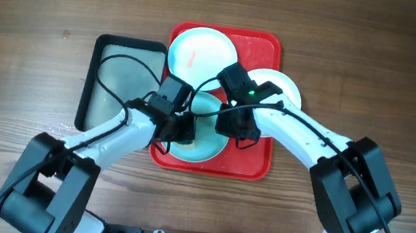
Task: Clean dirty plates on tray and stack at the side
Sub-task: 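Scrub the lower blue plate with the sponge in the left gripper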
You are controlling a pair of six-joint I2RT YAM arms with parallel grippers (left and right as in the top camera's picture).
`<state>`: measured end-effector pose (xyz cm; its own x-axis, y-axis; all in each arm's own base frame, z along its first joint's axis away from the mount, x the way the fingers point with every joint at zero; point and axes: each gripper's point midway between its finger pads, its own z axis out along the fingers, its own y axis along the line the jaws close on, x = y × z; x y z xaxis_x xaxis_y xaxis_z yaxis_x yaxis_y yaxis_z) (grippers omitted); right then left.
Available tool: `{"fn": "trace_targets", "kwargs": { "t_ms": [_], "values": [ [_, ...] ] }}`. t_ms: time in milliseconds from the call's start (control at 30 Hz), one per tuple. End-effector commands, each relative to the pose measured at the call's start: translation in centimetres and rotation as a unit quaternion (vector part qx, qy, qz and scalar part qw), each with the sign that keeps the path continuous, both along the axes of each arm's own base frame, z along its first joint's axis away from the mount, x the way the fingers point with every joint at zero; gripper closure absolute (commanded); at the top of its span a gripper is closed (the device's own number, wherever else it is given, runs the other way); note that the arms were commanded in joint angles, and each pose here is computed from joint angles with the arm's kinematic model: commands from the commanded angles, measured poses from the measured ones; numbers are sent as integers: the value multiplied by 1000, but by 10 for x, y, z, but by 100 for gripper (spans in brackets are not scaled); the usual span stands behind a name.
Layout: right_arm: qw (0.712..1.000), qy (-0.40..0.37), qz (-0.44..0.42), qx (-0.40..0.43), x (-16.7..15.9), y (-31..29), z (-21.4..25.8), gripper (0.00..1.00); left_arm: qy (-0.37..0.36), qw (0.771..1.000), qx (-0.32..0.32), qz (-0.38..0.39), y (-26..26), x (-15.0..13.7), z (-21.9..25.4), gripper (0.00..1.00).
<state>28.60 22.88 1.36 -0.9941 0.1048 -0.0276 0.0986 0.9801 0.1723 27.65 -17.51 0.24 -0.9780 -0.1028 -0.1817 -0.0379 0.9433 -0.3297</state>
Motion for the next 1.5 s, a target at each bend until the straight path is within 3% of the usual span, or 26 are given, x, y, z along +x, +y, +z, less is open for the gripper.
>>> {"fn": "trace_targets", "kwargs": {
  "t_ms": [0, 1000, 1467],
  "values": [
    [999, -3, 6, 37, -3, 16, 12, 96, 42, 999, -3, 9, -5, -21, -20, 96],
    [999, -6, 6, 39, -1, 17, 13, 96, 44, 997, -42, 46, -20, -10, -26, 96],
    [999, -6, 6, 39, -1, 17, 13, 96, 43, 993, -104, 33, -44, -4, -22, 96]
  ]
}}
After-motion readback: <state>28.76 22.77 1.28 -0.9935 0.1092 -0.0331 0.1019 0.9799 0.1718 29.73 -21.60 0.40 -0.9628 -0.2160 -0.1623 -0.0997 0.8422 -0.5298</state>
